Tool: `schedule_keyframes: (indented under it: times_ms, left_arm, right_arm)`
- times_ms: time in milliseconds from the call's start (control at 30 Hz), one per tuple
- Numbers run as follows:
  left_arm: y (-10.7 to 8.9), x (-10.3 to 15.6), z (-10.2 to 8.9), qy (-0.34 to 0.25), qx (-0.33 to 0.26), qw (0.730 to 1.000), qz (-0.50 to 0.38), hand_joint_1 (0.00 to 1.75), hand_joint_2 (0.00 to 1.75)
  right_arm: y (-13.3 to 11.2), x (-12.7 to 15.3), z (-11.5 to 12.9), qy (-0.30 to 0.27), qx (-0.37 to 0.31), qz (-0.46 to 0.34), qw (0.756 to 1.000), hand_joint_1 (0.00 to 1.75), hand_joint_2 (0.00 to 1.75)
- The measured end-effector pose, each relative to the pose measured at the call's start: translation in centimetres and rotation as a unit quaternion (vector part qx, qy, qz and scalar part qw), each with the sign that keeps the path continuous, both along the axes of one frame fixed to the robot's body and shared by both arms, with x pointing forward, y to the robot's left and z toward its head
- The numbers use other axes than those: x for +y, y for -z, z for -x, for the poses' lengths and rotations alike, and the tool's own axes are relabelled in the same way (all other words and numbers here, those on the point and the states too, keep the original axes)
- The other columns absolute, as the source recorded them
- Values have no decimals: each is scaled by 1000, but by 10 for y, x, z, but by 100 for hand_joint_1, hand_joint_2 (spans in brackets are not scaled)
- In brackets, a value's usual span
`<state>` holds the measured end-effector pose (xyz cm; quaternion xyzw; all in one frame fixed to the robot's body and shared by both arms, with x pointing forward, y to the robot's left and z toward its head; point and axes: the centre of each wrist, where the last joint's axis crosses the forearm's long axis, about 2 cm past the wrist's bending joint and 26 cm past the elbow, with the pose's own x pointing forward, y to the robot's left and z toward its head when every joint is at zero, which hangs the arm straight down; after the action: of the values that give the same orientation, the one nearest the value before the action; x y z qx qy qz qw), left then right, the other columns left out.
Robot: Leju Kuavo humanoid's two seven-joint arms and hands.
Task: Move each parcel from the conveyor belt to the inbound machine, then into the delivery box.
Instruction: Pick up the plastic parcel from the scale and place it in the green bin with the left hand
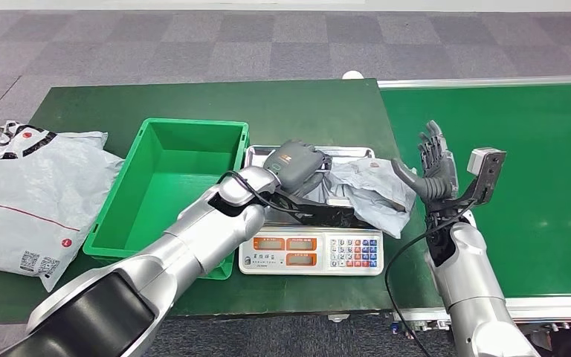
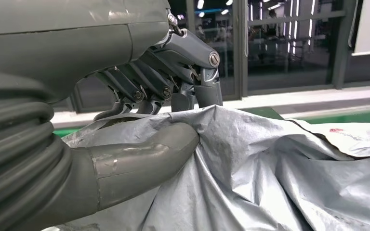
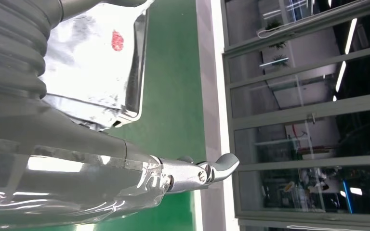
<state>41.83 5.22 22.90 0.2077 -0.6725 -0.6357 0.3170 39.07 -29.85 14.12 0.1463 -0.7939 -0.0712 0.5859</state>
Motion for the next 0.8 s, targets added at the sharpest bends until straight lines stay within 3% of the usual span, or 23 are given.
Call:
schedule_keyframes:
  times_ms: [267, 467, 800]
  left_arm:
    - [-13, 12, -11, -46, -69, 996, -16, 175, 175]
    - [-32, 36, -29, -96, -142, 985, -21, 175, 175]
    - [-45, 79, -48, -158, -187, 969, -22, 175, 175]
  right_arm:
    - [5, -1, 5, -6, 2, -1, 1000, 0, 175]
    - [5, -2, 4, -7, 4, -5, 1000, 0, 175]
    - [8, -5, -6, -15, 7, -13, 1000, 0, 175]
